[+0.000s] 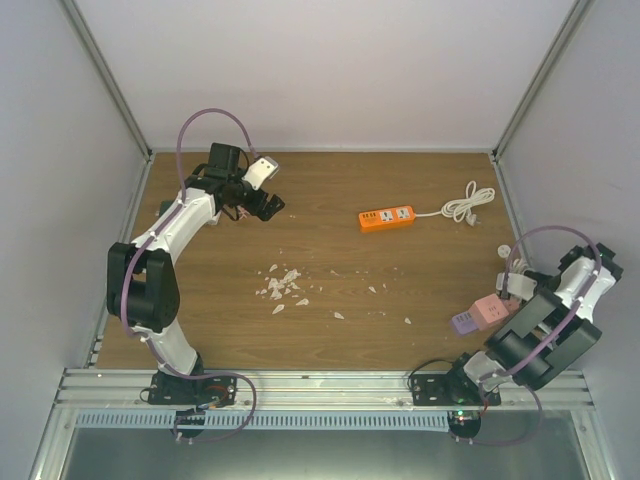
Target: Pull the plug off the socket
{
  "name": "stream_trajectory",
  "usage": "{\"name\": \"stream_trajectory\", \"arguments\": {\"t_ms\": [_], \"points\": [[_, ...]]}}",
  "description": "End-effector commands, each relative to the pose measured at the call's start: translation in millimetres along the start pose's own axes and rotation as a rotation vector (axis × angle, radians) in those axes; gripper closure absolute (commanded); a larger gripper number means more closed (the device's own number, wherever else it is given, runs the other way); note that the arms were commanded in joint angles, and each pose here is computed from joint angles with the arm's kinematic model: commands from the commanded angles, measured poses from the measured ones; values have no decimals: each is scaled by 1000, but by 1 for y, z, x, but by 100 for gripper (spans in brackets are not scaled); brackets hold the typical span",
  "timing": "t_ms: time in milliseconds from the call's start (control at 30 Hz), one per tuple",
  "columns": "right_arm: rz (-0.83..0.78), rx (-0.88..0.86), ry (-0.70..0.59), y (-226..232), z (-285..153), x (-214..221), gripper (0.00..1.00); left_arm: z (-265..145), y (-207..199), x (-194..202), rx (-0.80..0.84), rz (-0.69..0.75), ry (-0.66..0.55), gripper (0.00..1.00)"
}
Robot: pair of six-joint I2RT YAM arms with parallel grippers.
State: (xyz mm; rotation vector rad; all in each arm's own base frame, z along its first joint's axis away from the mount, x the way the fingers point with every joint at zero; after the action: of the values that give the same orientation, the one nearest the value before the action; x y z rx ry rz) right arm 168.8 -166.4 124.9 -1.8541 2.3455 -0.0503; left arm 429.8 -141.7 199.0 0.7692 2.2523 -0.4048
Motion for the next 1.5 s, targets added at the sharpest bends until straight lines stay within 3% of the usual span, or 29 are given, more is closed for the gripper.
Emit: {"name": "stream_trajectory", "arguments": {"t_ms": [0,300,700,1033,1467], "points": [[-263,-6,-6,6,6,-9,8,2,-2,-9,9,23,-27,1],[-303,25,-71,3,12,-33,5,2,-2,-12,11,34,-24,1],[-397,18,-105,1,26,-52,7,4,-3,-12,10,22,-17,1],[-372,20,-165,-2,33,-70,12,5,-1,-14,4,22,-16,1],[-298,14,-265,1,44,-103,43,5,0,-14,-2,37,-12,1]]}}
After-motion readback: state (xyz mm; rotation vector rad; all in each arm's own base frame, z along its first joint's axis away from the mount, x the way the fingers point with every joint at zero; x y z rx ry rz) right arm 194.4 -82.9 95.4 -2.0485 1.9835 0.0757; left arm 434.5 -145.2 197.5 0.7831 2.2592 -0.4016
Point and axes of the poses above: each gripper's point midway between its finger pads, its own z axis out along the fingers, its own y axis along the line the jaws close on, x = y × z, the point moved 3 cm from there along -z, back along the fingers, and after that the axes turned 6 degrees about -z, right-handed, at the moved point
